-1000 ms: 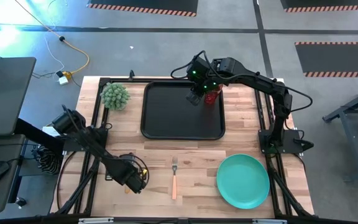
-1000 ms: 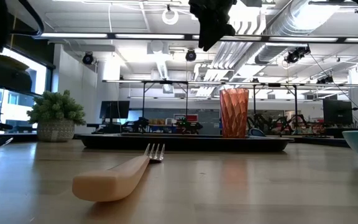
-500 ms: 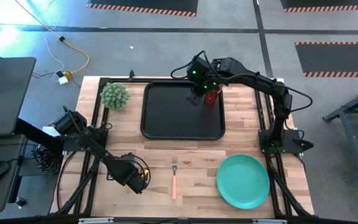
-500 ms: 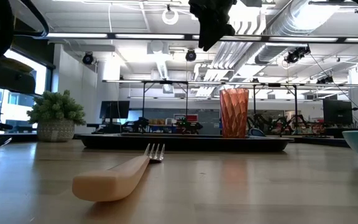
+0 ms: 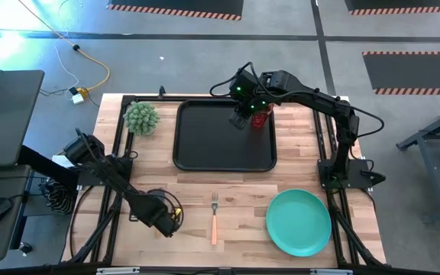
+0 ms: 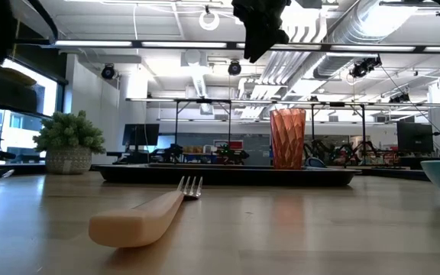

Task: Pick and place plate/cup/fork/spoon on tray
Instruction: Put the yellow spoon on the black table tray

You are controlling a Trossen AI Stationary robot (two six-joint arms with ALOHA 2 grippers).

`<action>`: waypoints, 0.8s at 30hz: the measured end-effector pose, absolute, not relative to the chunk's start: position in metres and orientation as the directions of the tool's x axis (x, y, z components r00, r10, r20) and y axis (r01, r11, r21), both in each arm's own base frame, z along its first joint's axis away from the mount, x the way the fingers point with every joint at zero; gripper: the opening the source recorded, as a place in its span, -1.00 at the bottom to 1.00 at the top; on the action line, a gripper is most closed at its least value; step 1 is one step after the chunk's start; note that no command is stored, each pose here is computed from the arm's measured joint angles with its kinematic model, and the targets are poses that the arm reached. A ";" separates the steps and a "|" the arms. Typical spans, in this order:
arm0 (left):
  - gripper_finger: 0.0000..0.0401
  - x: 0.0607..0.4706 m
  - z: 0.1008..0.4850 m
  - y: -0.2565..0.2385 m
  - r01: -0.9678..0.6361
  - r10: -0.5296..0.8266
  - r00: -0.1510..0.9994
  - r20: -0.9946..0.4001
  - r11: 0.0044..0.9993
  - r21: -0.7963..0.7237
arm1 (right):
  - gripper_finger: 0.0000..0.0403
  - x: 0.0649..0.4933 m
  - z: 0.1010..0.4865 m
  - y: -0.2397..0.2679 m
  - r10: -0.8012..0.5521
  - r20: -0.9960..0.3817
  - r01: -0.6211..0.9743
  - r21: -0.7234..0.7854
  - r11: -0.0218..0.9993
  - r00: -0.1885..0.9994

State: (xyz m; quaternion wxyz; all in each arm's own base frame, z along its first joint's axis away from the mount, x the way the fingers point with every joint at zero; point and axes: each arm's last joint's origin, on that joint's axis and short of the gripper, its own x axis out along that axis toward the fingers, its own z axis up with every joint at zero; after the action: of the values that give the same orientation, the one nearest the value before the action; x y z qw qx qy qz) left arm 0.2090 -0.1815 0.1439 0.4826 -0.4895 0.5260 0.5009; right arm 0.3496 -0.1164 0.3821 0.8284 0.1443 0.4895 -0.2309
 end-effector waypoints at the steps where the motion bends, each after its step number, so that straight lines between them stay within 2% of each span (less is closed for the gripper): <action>1: -0.81 0.208 0.147 -0.181 -0.999 -0.040 -0.046 -0.998 0.021 0.045 | -0.43 0.350 0.382 -0.116 -0.241 -0.878 0.524 0.013 0.852 0.414; 9: -0.81 0.206 0.171 -0.176 -0.995 -0.012 0.098 -0.995 0.032 -0.099 | -0.43 0.350 0.382 -0.116 -0.241 -0.878 0.525 0.014 0.851 0.414; 17: -0.81 0.208 0.197 -0.157 -0.956 0.127 0.294 -0.947 0.032 -0.292 | -0.43 0.350 0.382 -0.116 -0.241 -0.877 0.529 0.016 0.849 0.415; 24: -0.80 0.208 0.221 -0.125 -0.936 0.211 0.352 -0.912 0.081 -0.342 | -0.43 0.350 0.382 -0.116 -0.242 -0.877 0.540 0.024 0.841 0.415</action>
State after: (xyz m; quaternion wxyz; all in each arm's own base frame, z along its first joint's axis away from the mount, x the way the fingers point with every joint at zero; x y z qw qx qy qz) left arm 0.2084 -0.1253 0.2208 0.6442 -0.5108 0.3546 0.4453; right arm 0.3496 -0.1165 0.3821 0.8271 0.1532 0.4865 -0.2362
